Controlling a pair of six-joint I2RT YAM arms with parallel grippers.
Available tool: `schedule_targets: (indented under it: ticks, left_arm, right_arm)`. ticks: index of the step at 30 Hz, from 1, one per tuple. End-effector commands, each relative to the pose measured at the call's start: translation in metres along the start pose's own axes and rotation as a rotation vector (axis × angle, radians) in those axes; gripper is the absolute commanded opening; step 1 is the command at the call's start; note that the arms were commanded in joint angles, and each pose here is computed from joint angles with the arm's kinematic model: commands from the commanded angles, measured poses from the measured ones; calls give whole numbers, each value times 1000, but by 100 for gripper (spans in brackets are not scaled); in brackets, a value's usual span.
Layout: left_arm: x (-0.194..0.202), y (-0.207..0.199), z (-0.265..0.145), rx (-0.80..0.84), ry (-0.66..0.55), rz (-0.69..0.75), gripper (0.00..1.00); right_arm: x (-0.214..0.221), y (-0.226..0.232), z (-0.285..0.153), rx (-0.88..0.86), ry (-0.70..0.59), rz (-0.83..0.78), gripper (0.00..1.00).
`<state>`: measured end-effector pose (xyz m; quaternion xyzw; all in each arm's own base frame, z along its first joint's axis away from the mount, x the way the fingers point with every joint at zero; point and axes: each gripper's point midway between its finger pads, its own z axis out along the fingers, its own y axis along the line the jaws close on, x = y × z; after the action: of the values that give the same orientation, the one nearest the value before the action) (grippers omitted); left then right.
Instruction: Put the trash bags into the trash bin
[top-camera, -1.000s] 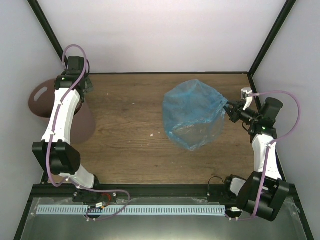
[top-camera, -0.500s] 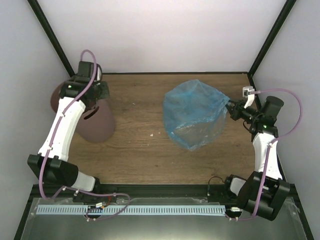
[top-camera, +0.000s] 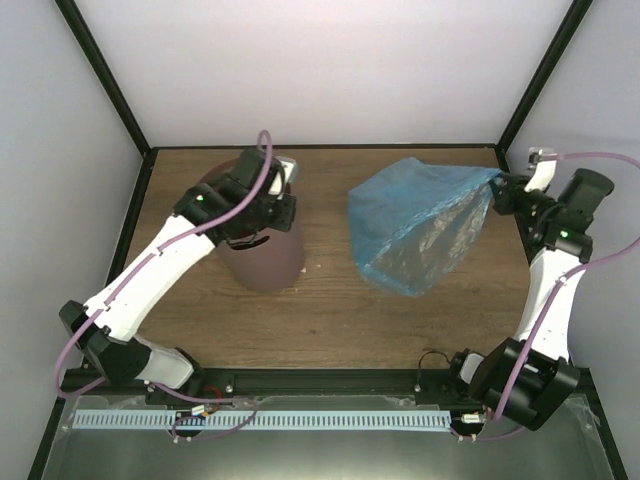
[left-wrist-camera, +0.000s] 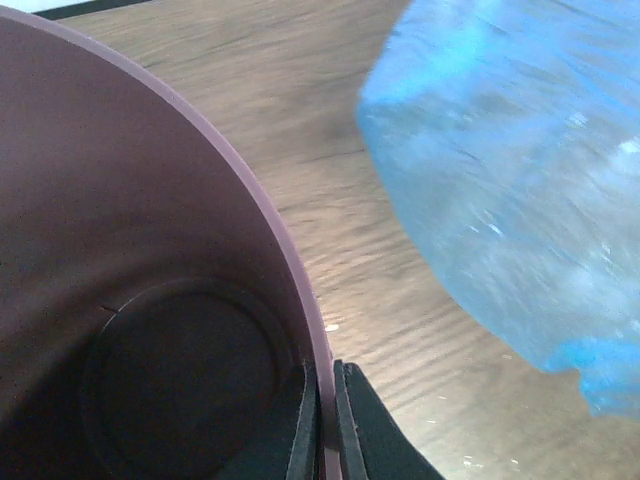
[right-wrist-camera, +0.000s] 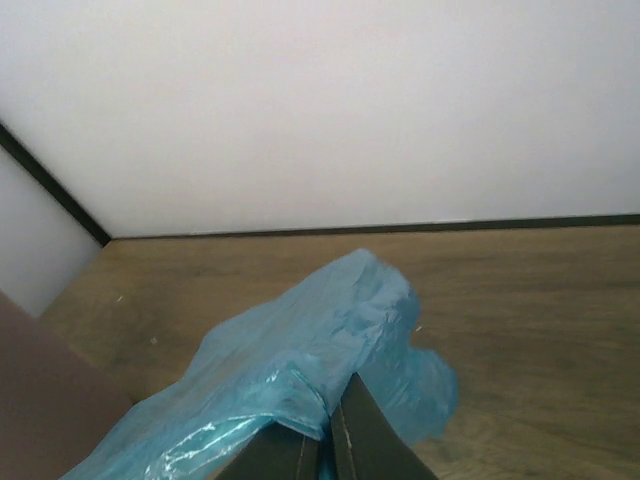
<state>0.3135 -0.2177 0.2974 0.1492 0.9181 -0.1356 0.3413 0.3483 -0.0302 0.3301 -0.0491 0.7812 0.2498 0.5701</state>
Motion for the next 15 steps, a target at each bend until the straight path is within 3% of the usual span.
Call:
schedule_targets:
  ticks: [1, 15]
  left_arm:
    - [-11, -66, 1, 166, -68, 49, 4]
    - [32, -219, 11, 308, -53, 463, 4]
  right_arm:
    - [-28, -20, -17, 87, -16, -22, 1]
    - [-45, -66, -56, 187, -53, 38, 1]
